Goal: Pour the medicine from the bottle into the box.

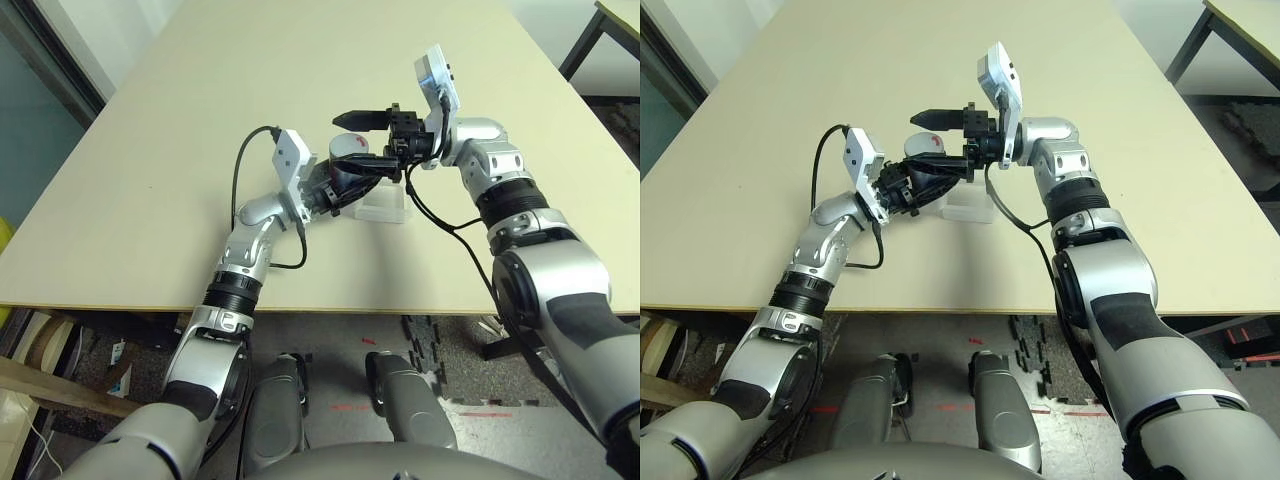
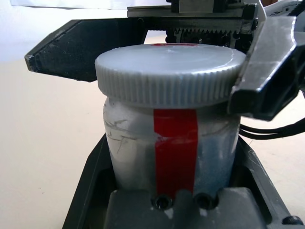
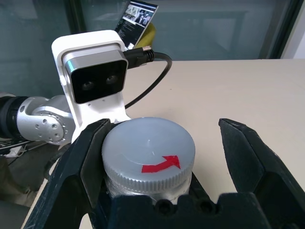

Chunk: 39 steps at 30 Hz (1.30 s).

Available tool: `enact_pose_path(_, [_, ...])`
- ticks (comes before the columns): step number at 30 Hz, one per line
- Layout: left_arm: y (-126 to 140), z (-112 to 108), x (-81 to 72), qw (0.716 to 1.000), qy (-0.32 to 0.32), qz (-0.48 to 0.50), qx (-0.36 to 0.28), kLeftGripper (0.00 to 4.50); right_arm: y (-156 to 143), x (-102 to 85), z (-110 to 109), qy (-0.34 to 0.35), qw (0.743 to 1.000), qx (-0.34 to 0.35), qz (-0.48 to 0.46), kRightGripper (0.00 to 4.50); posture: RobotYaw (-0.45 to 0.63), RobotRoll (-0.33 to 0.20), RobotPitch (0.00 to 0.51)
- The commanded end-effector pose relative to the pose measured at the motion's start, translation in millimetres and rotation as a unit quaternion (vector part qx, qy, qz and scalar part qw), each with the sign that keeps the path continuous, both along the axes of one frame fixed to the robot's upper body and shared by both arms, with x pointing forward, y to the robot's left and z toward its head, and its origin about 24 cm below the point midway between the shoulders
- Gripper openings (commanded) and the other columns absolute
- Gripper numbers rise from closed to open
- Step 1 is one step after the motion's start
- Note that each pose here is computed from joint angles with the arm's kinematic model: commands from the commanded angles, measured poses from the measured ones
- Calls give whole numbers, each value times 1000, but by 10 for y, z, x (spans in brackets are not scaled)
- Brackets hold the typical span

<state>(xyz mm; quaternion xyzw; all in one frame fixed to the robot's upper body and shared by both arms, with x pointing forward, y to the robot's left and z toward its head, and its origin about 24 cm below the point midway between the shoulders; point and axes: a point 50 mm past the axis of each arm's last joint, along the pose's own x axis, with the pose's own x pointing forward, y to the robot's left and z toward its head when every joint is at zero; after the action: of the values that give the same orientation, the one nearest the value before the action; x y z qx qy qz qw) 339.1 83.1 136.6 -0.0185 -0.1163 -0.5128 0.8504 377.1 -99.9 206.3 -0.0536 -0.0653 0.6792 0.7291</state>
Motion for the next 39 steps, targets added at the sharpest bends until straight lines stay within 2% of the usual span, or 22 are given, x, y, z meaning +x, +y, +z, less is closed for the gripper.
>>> enact_pose_path(1, [-55,21,-4,1000,-9,-14,9,2592,-28,25,-10,-1,1000,-5,-26,4500,-233,0,134])
enact_pose_path(15, [7,14,-2,1000,-6,-2,6,2592,-283,91,34,26,996,-7,-85,4500,-226,0,138])
enact_pose_path(29, [5,-9,11,1000,-2,3,0,2592,-751,65,108,37,990,-33,-132,4500,-229,0,139])
enact_pose_path(34, [14,-15,19,1000,0,6,-1,2592,-804,20,125,37,992,-44,-109,4500,-232,0,137])
enact_pose_path(39, [1,-10,28,1000,0,6,-2,2592,-689,-44,131,35,997,-48,-53,4500,-237,0,135])
